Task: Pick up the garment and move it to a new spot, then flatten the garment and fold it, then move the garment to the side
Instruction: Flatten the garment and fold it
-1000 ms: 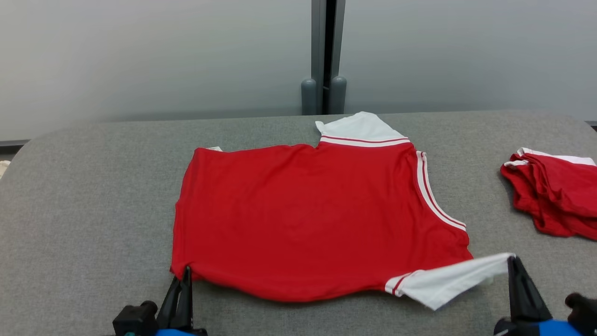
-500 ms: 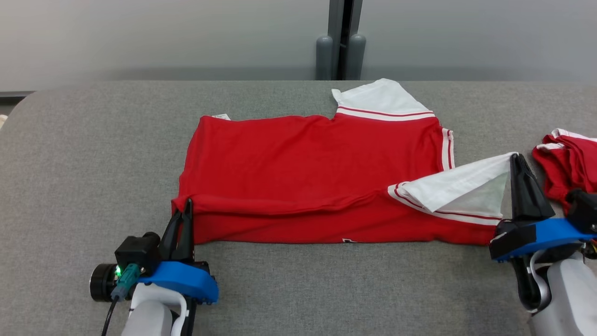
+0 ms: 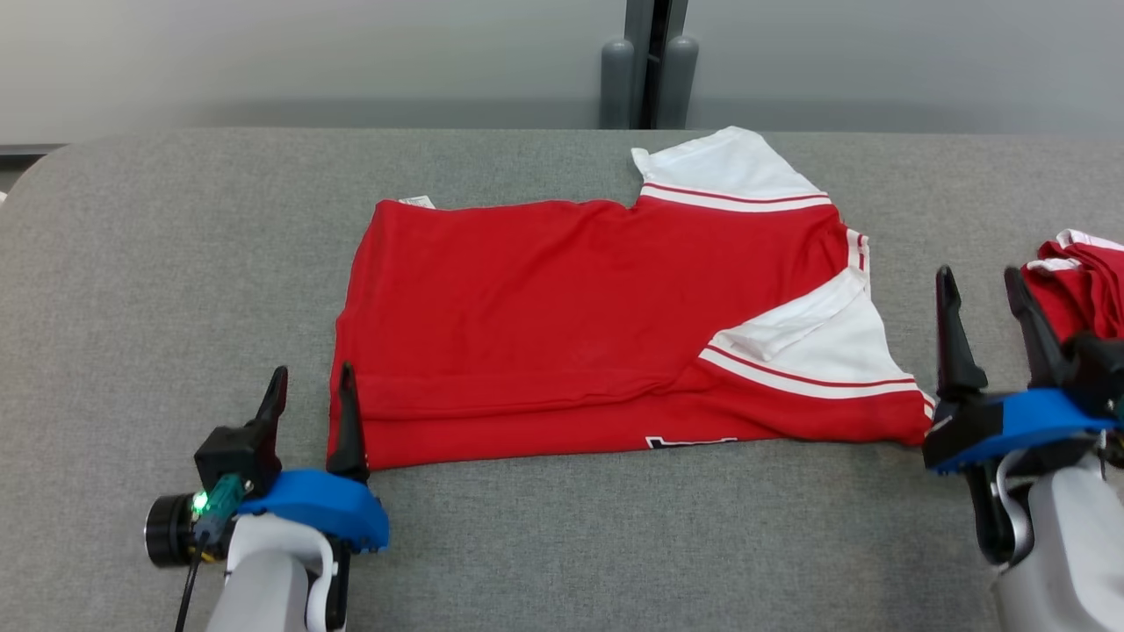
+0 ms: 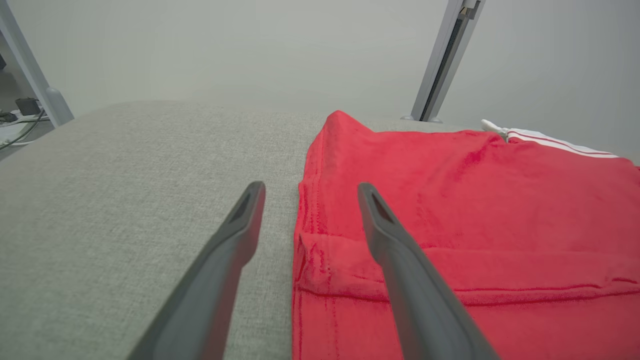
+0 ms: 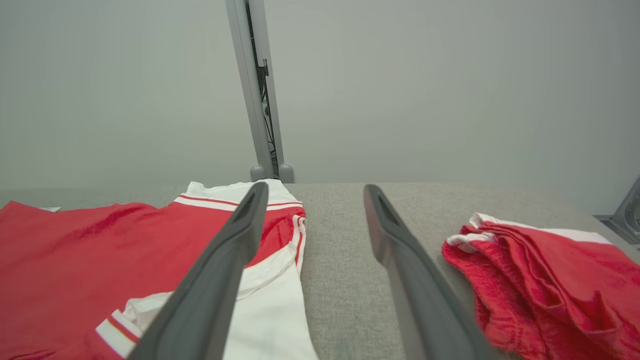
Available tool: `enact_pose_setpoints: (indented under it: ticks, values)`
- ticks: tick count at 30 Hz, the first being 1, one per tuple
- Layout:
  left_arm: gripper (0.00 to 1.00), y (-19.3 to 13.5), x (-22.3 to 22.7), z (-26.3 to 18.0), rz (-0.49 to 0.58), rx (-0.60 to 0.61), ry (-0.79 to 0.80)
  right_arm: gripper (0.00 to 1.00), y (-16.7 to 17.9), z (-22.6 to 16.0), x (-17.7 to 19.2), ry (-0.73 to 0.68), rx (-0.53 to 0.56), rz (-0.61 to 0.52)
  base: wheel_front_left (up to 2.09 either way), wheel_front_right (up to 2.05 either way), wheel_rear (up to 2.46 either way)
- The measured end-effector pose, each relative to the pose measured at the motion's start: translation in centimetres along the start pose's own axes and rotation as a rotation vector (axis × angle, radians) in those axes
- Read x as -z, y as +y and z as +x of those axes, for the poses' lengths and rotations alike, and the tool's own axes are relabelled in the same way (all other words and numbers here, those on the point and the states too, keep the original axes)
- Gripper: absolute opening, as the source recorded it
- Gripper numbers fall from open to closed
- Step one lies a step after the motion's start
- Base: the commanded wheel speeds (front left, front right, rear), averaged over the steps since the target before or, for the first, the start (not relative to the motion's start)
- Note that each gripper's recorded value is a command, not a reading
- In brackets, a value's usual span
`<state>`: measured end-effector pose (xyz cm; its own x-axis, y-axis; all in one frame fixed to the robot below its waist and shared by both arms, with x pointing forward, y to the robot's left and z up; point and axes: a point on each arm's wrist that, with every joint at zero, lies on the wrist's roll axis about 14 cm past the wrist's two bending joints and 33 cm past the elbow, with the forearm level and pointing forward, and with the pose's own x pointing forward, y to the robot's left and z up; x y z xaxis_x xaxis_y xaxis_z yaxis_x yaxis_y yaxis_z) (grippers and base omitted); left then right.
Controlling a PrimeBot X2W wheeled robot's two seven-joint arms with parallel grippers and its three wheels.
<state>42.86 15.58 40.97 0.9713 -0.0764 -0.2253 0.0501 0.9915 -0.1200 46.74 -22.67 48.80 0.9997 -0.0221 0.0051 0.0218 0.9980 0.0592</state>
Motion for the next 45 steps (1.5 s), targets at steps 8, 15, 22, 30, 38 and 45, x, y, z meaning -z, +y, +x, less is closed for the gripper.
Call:
enact_pose_setpoints:
  ticks: [8, 15, 22, 30, 38, 45]
  values:
    - [1.00, 0.9, 2.4, -3.7, -0.024, -0.049, 0.048, 1.00, 0.3, -4.6, 3.3, 0.092, 0.015, 0.014, 0.00, 0.00, 0.00]
    - [1.00, 0.3, 4.1, -7.4, -0.040, -0.052, 0.082, 1.00, 0.1, -9.2, 5.5, 0.160, 0.042, 0.042, 0.00, 0.00, 0.00]
    - [1.00, -0.8, 5.0, -9.4, -0.036, -0.029, 0.097, 1.00, 0.1, -12.3, 7.2, 0.213, 0.057, 0.061, 0.00, 0.00, 0.00]
    - [1.00, -0.9, 4.7, -9.3, -0.029, -0.023, 0.087, 1.00, 0.7, -12.5, 7.6, 0.224, 0.048, 0.069, 0.00, 0.00, 0.00]
    - [1.00, -0.7, 3.0, -5.1, -0.040, -0.013, 0.058, 1.00, 1.0, -9.4, 7.2, 0.207, 0.040, 0.069, 0.00, 0.00, 0.00]
    - [1.00, 0.1, 5.8, -2.7, -0.038, -0.025, 0.159, 1.00, 0.4, -6.5, 7.8, 0.218, 0.055, 0.046, 0.00, 0.00, 0.00]
